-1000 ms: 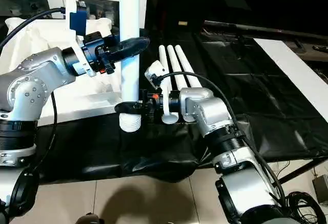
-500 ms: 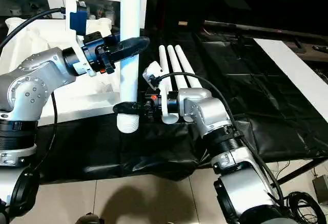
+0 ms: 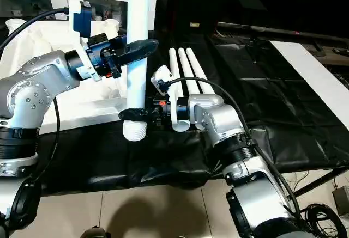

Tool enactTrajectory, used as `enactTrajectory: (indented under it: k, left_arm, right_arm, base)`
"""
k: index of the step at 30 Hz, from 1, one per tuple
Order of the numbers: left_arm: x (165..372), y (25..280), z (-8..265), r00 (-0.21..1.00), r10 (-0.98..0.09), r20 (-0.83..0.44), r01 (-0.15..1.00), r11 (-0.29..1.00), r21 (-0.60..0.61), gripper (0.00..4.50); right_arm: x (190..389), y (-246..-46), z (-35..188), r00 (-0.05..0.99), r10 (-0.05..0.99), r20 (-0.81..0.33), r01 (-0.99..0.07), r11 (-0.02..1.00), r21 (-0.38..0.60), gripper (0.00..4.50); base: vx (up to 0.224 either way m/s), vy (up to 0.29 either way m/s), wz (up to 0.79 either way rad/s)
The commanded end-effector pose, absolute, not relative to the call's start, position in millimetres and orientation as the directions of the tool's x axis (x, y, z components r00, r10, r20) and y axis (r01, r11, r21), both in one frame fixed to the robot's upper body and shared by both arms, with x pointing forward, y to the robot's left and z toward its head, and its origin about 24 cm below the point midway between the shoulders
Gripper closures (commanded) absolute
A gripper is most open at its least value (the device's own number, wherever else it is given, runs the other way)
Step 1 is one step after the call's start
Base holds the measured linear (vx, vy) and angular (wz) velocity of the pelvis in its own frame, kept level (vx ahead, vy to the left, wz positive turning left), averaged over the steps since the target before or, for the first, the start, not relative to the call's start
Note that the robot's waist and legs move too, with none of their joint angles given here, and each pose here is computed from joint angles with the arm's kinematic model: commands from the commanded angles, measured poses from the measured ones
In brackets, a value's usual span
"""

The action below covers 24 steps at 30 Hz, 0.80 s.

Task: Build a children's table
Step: Insert table leg to table base

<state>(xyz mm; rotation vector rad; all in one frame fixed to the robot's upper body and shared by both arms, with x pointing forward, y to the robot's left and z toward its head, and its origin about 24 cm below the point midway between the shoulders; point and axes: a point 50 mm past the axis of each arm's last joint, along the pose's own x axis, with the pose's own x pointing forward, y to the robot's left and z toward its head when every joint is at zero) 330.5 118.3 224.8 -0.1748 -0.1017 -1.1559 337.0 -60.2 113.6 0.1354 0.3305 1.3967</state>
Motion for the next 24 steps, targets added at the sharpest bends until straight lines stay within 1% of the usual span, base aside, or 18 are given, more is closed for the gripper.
enactTrajectory:
  k: [1, 4, 9, 16, 18, 19, 22, 24]
  left_arm:
    - [327.7, 111.2, 237.4, 0.352, -0.916, 0.191, 0.936, 0.35, -0.043, 2.77]
    - [327.9, 111.3, 237.5, 0.352, -0.916, 0.191, 0.936, 0.35, -0.043, 2.77]
    - [327.8, 111.4, 237.8, 0.35, -0.917, 0.191, 0.937, 0.348, -0.042, 2.77]
    - [327.1, 110.7, 238.3, 0.343, -0.919, 0.196, 0.939, 0.341, -0.046, 2.77]
    - [327.0, 110.7, 238.4, 0.343, -0.919, 0.196, 0.939, 0.341, -0.047, 2.77]
    - [327.1, 110.7, 238.4, 0.343, -0.918, 0.197, 0.939, 0.341, -0.048, 2.77]
    - [327.1, 110.8, 238.4, 0.344, -0.918, 0.197, 0.939, 0.341, -0.049, 2.77]
    - [327.0, 110.9, 238.3, 0.344, -0.918, 0.197, 0.939, 0.342, -0.05, 2.77]
  right_arm:
    - [342.2, -63.3, 117.8, 0.177, 0.971, -0.16, -0.943, 0.214, 0.256, 1.65]
    - [342.4, -63.3, 117.0, 0.178, 0.97, -0.164, -0.944, 0.216, 0.25, 1.63]
    - [339.6, -62.6, 118.1, 0.149, 0.976, -0.158, -0.952, 0.185, 0.244, 1.63]
    - [339.2, -61.5, 118.0, 0.141, 0.98, -0.142, -0.95, 0.174, 0.257, 1.63]
    - [339.5, -61.1, 118.0, 0.143, 0.981, -0.135, -0.948, 0.174, 0.266, 1.91]
    - [339.7, -61.0, 118.0, 0.143, 0.981, -0.133, -0.947, 0.175, 0.268, 1.91]
    - [340.8, -61.1, 118.6, 0.15, 0.981, -0.125, -0.945, 0.179, 0.275, 2.24]
    - [341.1, -61.2, 119.1, 0.151, 0.981, -0.118, -0.943, 0.179, 0.28, 2.36]
  base:
    - [0.0, 0.0, 0.0]
    - [0.0, 0.0, 0.0]
    - [0.0, 0.0, 0.0]
    - [0.0, 0.0, 0.0]
    - [0.0, 0.0, 0.0]
    - [0.0, 0.0, 0.0]
    - [0.0, 0.0, 0.0]
    - [0.0, 0.0, 0.0]
